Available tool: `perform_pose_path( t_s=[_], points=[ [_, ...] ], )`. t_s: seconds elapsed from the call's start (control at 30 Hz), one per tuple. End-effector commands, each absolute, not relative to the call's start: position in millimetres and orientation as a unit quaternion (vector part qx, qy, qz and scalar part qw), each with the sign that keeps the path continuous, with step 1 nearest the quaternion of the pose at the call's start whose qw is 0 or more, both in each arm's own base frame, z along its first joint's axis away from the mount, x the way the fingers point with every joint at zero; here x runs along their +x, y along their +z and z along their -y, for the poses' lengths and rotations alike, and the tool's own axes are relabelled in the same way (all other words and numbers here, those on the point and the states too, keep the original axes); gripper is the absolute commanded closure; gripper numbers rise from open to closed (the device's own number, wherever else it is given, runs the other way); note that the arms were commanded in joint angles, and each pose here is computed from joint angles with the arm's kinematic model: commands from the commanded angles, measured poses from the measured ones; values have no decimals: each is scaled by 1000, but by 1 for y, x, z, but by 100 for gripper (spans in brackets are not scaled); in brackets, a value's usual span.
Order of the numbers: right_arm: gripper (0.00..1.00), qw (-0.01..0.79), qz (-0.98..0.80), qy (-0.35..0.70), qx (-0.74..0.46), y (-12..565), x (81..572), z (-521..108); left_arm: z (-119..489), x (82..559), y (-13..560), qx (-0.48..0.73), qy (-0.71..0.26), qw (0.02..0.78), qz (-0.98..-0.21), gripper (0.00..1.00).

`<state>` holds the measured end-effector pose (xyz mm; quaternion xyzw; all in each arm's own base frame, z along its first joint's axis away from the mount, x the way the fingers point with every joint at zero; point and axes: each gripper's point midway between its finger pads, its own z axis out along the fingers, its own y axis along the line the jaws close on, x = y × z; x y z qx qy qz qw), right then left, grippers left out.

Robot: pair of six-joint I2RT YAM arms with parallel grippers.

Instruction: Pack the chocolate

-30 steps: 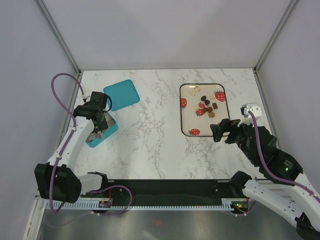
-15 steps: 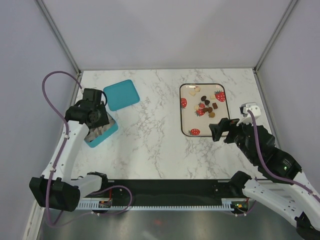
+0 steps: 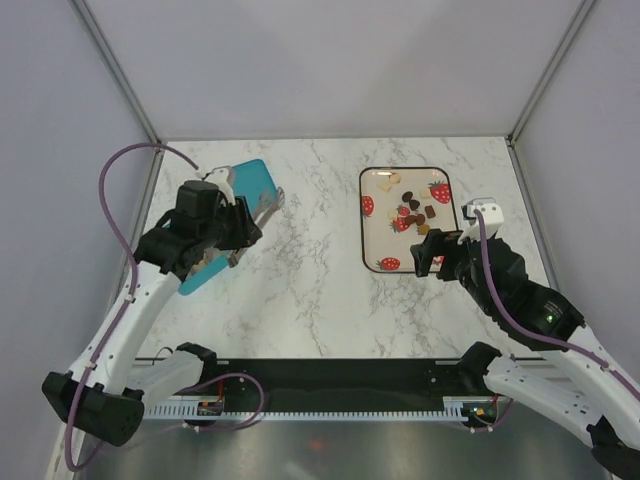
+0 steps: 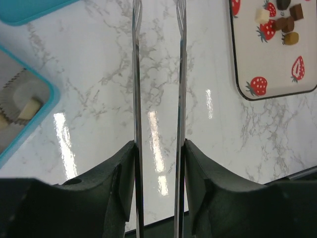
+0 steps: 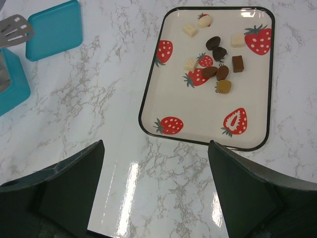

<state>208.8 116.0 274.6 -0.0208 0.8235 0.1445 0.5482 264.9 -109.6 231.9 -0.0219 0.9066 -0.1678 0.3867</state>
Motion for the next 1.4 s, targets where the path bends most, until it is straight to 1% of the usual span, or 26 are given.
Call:
perform_pose_path(
  t_s=[0.0, 0.07, 0.1, 0.17, 0.23, 0.27, 0.3, 0.43, 0.57, 1.0, 1.37],
  points=[
    [6, 570, -808, 148, 7, 298, 212, -111, 169, 273, 242, 36, -220, 414, -883, 51],
    [6, 574, -806, 142, 13, 304, 212, -106, 196, 282, 236, 57, -217, 424, -877, 51],
    [6, 578, -805, 135, 19, 307, 212, -102, 217, 275, 233, 84, -226, 420, -875, 51],
    [6, 582, -802, 129, 27, 314, 212, -97, 239, 280, 229, 97, -226, 426, -870, 51],
    [6, 588, -799, 122, 33, 319, 211, -92, 266, 282, 214, 126, -222, 412, -875, 51],
    [6, 590, -798, 118, 35, 320, 211, -89, 282, 283, 221, 139, -231, 418, -868, 51],
    [6, 590, -798, 117, 35, 320, 211, -88, 292, 286, 206, 150, -221, 404, -875, 51],
    [6, 591, -797, 114, 40, 322, 210, -85, 325, 297, 193, 184, -197, 413, -870, 50],
    [6, 595, -795, 112, 42, 324, 210, -83, 355, 306, 181, 206, -198, 417, -863, 50],
    [5, 605, -791, 82, 37, 323, 208, -70, 401, 332, 139, 224, -173, 403, -870, 49],
    [5, 609, -789, 71, 34, 322, 207, -65, 414, 340, 118, 228, -157, 394, -877, 50]
  ],
)
